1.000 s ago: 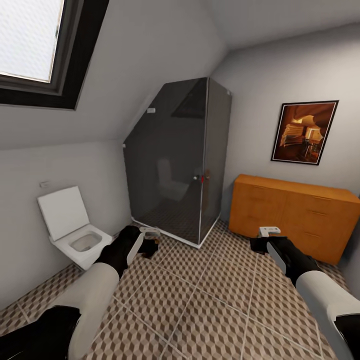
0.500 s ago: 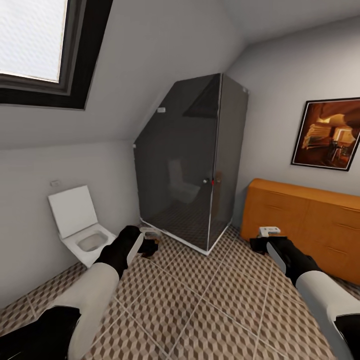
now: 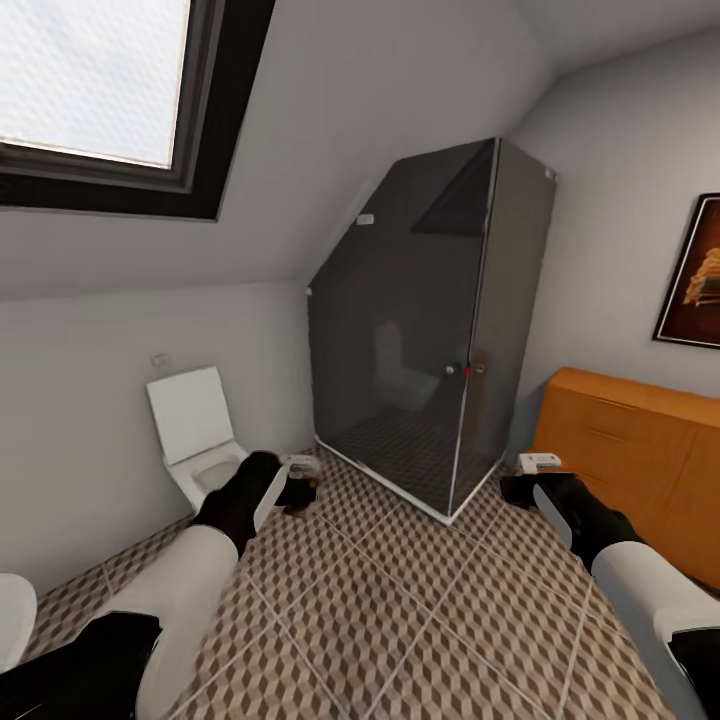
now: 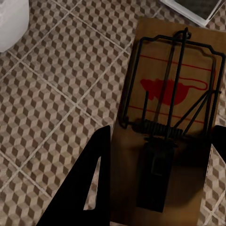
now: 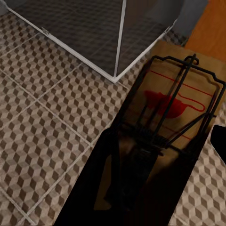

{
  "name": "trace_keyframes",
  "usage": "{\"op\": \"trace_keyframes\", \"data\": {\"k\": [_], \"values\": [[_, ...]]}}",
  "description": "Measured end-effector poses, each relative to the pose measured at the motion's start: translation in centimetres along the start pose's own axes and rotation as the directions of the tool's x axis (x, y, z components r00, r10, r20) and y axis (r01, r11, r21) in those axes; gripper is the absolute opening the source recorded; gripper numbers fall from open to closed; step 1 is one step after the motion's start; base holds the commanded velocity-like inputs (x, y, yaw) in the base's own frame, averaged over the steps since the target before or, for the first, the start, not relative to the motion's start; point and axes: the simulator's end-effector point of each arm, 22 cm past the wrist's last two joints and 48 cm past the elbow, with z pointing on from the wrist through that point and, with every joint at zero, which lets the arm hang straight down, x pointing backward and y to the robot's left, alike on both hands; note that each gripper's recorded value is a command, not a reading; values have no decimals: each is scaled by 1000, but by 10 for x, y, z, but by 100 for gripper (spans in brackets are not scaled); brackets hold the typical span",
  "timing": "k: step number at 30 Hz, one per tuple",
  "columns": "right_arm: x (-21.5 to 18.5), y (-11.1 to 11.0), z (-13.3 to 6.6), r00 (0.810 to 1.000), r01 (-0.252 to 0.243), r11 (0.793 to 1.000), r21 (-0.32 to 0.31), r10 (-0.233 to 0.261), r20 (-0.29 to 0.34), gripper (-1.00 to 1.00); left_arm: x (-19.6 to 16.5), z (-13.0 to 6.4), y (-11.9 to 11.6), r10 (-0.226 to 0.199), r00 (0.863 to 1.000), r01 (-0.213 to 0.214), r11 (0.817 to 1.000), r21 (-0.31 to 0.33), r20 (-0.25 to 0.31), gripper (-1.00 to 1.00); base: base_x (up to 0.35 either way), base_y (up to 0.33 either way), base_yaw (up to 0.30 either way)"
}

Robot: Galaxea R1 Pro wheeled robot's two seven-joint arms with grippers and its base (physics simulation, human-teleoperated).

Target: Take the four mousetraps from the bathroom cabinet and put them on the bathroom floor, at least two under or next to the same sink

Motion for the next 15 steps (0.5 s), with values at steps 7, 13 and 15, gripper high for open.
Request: {"op": "trace_keyframes", "data": {"k": [7,13,15], "values": [[0,0,0,1000,1,1000,0,-1,0,-100,0,0,0,0,1000,0,1000,-1,0,-100,20,0,272],[0,0,0,1000,0,1000,0,0,1,-100,0,0,0,0,1000,0,1000,-1,-1,-100,1,0,272],[0,0,0,1000,0,1000,0,0,0,-100,1,0,0,0,1000,0,1000,-1,-2,-100,0,0,271]]}}
